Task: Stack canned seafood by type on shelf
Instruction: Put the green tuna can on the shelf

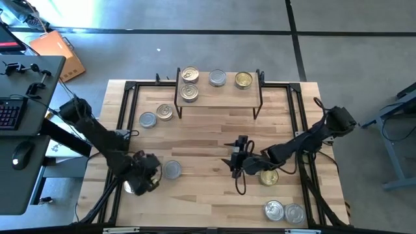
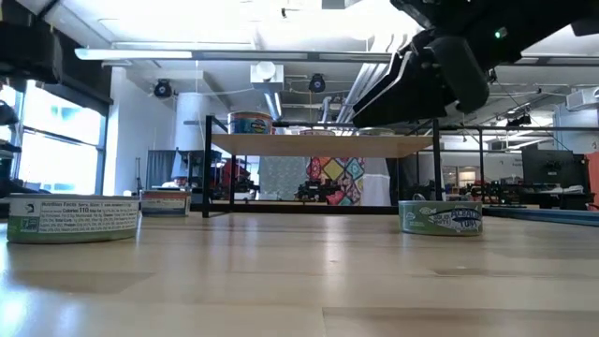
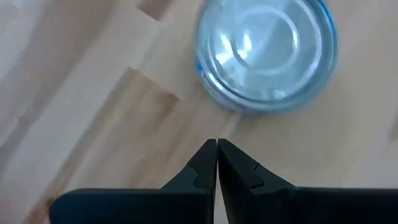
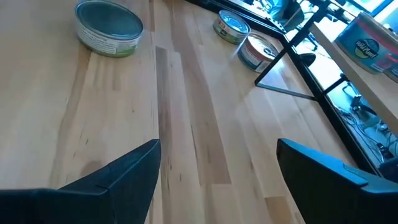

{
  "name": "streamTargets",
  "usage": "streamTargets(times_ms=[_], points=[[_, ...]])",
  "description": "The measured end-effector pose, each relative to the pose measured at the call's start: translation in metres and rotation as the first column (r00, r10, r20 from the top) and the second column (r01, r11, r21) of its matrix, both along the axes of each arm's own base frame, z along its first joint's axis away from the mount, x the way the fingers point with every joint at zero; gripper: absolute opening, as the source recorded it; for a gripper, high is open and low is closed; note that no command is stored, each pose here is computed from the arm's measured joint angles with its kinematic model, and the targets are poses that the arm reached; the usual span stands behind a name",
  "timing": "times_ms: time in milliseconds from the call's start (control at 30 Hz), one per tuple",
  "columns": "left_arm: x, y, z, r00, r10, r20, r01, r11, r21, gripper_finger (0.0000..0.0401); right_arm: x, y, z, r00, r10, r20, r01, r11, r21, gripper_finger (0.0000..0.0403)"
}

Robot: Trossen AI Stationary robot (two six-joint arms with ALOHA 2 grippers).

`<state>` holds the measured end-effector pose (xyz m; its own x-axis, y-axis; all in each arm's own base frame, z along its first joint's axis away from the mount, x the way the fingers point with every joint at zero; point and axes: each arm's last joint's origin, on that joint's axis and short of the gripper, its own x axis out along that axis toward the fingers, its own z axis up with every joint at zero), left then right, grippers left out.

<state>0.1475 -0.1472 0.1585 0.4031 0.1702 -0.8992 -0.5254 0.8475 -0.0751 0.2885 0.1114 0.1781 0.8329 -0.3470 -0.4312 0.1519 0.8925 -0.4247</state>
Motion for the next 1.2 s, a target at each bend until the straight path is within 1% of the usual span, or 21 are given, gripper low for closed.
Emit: streamTargets(times_ms=[67,167,267,333,367,433,467,533,600,700,733,800,867,900,1000,1067,1100,1133,1200], points=[[-0.001,-0.001,-0.006,0.999,0.016,0.037,-0.016,1.000,0.004,0.0007,0.000,0.000,0.000,1.000,0.004,-0.001,-0.004,1.000,0.004,0.0311],[0.004,-0.003,-0.021,0.995,0.036,0.090,-0.030,0.997,-0.068,0.0007,0.001,0.001,-0.001,0.999,0.044,-0.008,-0.044,0.997,0.069,0.0311],[0.017,-0.005,-0.035,0.981,0.039,0.191,-0.016,0.993,-0.120,0.0007,0.002,0.001,-0.002,0.994,0.107,-0.023,-0.103,0.985,0.138,0.0311],[0.030,-0.007,-0.041,0.961,0.044,0.273,-0.005,0.990,-0.143,0.0007,0.002,0.000,-0.002,0.992,0.125,-0.027,-0.120,0.981,0.153,0.0311],[0.039,-0.009,-0.042,0.948,0.026,0.318,0.024,0.988,-0.154,0.0007,0.003,0.000,-0.002,0.992,0.125,-0.027,-0.119,0.981,0.153,0.0311],[0.055,-0.015,-0.040,0.907,-0.047,0.418,0.114,0.984,-0.136,0.0007,0.003,0.000,-0.002,0.992,0.125,-0.026,-0.120,0.981,0.154,0.0311],[0.063,-0.018,-0.038,0.882,-0.094,0.462,0.162,0.981,-0.110,0.0007,0.003,0.000,-0.002,0.992,0.125,-0.026,-0.119,0.981,0.154,0.0311],[0.075,-0.023,-0.034,0.842,-0.190,0.504,0.240,0.970,-0.036,0.0007,0.003,-0.002,-0.002,0.991,0.129,-0.028,-0.123,0.980,0.159,0.0311],[0.083,-0.025,-0.030,0.829,-0.242,0.504,0.270,0.963,0.018,0.0007,0.004,-0.004,-0.002,0.989,0.142,-0.033,-0.134,0.976,0.172,0.0311],[0.091,-0.027,-0.021,0.820,-0.282,0.498,0.291,0.955,0.063,0.0007,0.007,-0.008,-0.003,0.982,0.182,-0.042,-0.170,0.963,0.209,0.0311],[0.093,-0.029,-0.019,0.817,-0.310,0.487,0.302,0.948,0.096,0.0007,0.008,-0.009,-0.004,0.979,0.200,-0.042,-0.186,0.957,0.225,0.0311],[0.094,-0.031,-0.015,0.814,-0.394,0.426,0.329,0.918,0.219,0.0007,0.014,-0.012,-0.005,0.970,0.243,-0.017,-0.231,0.940,0.249,0.0311],[0.092,-0.033,-0.012,0.823,-0.448,0.348,0.341,0.881,0.327,0.0007,0.024,-0.015,-0.009,0.950,0.312,0.037,-0.310,0.916,0.254,0.0311],[0.091,-0.033,-0.011,0.829,-0.462,0.317,0.343,0.866,0.365,0.0007,0.029,-0.016,-0.011,0.929,0.362,0.072,-0.368,0.895,0.253,0.0311],[0.088,-0.038,-0.007,0.832,-0.502,0.235,0.376,0.822,0.427,0.0007,0.045,-0.020,-0.023,0.849,0.502,0.168,-0.528,0.821,0.216,0.0311],[0.084,-0.041,-0.004,0.839,-0.514,0.179,0.398,0.804,0.442,0.0007,0.058,-0.022,-0.032,0.812,0.552,0.192,-0.582,0.792,0.185,0.0310],[0.081,-0.040,-0.003,0.851,-0.503,0.147,0.396,0.801,0.450,0.0007,0.065,-0.022,-0.036,0.797,0.574,0.188,-0.602,0.780,0.171,0.0308],[0.078,-0.039,-0.003,0.868,-0.482,0.119,0.380,0.799,0.465,0.0007,0.073,-0.022,-0.039,0.784,0.593,0.183,-0.618,0.771,0.155,0.0305],[0.071,-0.034,-0.003,0.903,-0.423,0.072,0.330,0.793,0.512,0.0007,0.093,-0.023,-0.042,0.776,0.604,0.182,-0.628,0.768,0.127,0.0294]])
